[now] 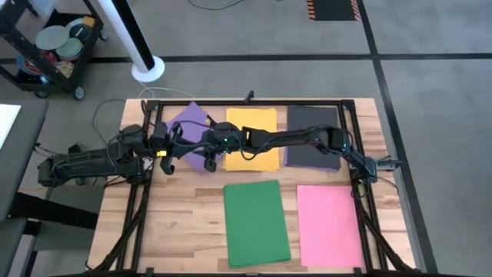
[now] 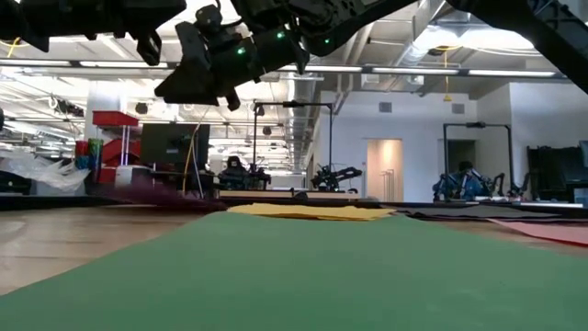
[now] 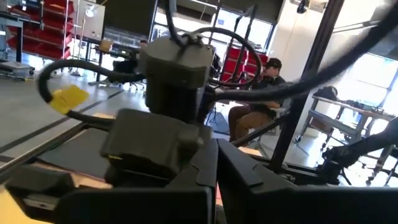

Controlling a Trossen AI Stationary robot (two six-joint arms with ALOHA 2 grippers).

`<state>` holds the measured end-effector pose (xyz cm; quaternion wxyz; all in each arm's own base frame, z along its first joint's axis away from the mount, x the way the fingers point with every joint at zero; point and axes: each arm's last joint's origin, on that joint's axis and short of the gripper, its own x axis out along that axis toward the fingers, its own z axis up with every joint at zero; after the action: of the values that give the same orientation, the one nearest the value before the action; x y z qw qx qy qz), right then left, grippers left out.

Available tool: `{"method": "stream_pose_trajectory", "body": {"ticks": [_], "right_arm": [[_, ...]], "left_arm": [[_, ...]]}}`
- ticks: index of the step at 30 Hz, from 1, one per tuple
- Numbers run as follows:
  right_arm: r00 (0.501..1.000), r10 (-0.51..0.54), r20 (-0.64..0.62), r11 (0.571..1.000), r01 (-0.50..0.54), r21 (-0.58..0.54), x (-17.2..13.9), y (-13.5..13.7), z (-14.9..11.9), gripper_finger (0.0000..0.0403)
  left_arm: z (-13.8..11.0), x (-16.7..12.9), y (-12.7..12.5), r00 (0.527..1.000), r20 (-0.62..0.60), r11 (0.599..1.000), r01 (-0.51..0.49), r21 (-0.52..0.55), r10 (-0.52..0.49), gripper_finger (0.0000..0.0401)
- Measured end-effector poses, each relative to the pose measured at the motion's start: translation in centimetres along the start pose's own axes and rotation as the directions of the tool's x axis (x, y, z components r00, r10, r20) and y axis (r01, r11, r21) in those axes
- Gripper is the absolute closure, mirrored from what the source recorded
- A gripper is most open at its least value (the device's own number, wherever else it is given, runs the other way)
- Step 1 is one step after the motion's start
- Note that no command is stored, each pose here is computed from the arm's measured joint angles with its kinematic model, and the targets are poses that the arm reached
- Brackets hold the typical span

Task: Organize paper
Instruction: Move the purple paper to the top left of the table

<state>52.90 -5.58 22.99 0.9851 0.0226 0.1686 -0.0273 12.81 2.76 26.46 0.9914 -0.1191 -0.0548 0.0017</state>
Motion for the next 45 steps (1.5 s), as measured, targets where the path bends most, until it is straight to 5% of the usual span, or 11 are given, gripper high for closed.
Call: {"method": "stream_pose_trajectory", "body": {"ticks": [6, 14, 25, 29, 36, 45], "right_arm": [[0.999, 0.022, -0.026, 0.999, -0.023, -0.033, -0.6, 0.9, 0.4, 0.0234], [0.979, 0.033, -0.203, 0.981, -0.071, -0.182, -3.4, 2.8, 1.4, 0.0388], [0.948, 0.022, -0.317, 0.975, -0.091, -0.203, -6.5, 3.0, 2.8, 0.0402], [0.95, 0.02, -0.311, 0.963, -0.103, -0.251, -7.1, 3.4, 3.4, 0.0403], [0.895, 0.029, -0.444, 0.966, -0.139, -0.217, -7.0, 4.2, -1.6, 0.0403], [0.96, 0.011, -0.28, 0.998, -0.026, -0.053, -13.2, 4.1, -5.2, 0.0403]], "left_arm": [[-1.0, 0.1, 0.3, 0.995, -0.102, 0.999, -0.022, -0.024, 0.019, 0.0401], [-4.4, 0.6, 1.7, 0.894, -0.407, 0.966, -0.245, -0.087, 0.191, 0.0401], [-8.7, 2.4, 2.5, 0.703, -0.665, 0.925, -0.376, -0.045, 0.253, 0.0401], [-9.5, 2.8, 2.6, 0.667, -0.691, 0.918, -0.396, -0.013, 0.278, 0.0401], [-9.6, 2.9, 2.6, 0.669, -0.687, 0.917, -0.399, -0.01, 0.284, 0.0401], [-11.0, 2.9, 3.0, 0.674, -0.682, 0.886, -0.457, -0.083, 0.284, 0.0401]]}}
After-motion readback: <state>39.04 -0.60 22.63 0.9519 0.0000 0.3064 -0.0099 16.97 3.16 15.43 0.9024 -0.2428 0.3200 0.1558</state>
